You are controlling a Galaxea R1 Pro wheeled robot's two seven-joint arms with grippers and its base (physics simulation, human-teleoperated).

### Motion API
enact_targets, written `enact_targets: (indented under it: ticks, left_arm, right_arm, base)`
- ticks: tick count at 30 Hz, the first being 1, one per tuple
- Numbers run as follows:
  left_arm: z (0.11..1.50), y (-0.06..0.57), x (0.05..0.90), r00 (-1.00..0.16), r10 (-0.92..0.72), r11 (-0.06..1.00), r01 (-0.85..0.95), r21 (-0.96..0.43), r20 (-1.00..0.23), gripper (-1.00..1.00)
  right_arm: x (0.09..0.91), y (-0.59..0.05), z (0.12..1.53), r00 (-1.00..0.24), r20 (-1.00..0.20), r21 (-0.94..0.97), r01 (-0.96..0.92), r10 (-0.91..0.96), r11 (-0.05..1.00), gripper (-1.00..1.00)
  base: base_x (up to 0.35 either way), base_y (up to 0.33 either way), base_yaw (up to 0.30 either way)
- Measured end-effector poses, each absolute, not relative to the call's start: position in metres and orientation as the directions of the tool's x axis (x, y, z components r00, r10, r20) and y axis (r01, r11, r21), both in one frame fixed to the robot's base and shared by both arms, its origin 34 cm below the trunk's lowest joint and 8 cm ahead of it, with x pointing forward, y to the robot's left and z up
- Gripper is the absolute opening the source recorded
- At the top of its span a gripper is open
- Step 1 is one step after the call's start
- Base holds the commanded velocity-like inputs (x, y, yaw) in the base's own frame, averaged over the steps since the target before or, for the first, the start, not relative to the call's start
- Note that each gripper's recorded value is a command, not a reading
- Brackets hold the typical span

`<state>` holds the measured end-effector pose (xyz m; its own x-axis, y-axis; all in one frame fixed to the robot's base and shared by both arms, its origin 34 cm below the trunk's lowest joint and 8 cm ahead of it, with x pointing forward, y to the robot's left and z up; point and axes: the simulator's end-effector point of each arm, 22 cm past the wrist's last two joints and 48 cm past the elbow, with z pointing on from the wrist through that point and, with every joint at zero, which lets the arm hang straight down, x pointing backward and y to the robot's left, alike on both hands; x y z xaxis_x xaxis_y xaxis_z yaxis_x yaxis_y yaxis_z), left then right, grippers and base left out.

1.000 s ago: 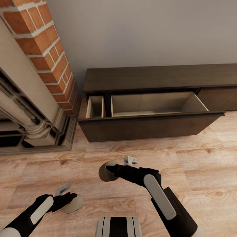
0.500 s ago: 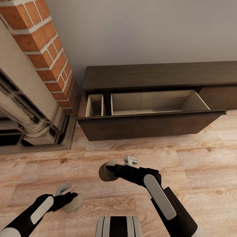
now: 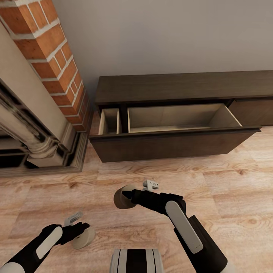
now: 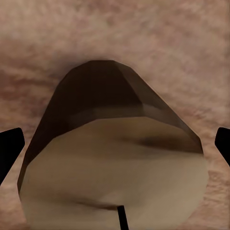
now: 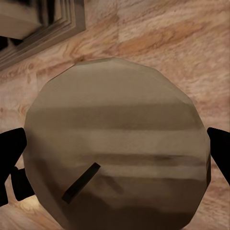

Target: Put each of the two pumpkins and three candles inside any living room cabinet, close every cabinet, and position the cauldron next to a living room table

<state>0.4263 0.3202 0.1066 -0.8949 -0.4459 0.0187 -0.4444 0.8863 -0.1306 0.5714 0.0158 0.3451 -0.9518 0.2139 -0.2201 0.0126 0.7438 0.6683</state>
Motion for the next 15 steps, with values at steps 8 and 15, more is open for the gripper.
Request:
enact_targets:
  ticks: [8, 15]
  left_arm:
    - [0.1066, 0.3204, 0.4261, -0.895, -0.445, 0.887, -0.444, -0.129, 0.019, 1.0]
    - [0.1066, 0.3208, 0.4258, -0.896, -0.444, 0.888, -0.443, -0.127, 0.019, -1.0]
  right_arm:
    - [0.5714, 0.0157, 0.3451, -0.952, -0.22, 0.668, 0.013, 0.214, 0.744, -1.0]
    - [0.5714, 0.0158, 0.3451, -0.952, -0.22, 0.668, 0.013, 0.214, 0.744, -1.0]
  base:
    - [0.0, 0.0, 0.0]
    - [0.0, 0.0, 0.0]
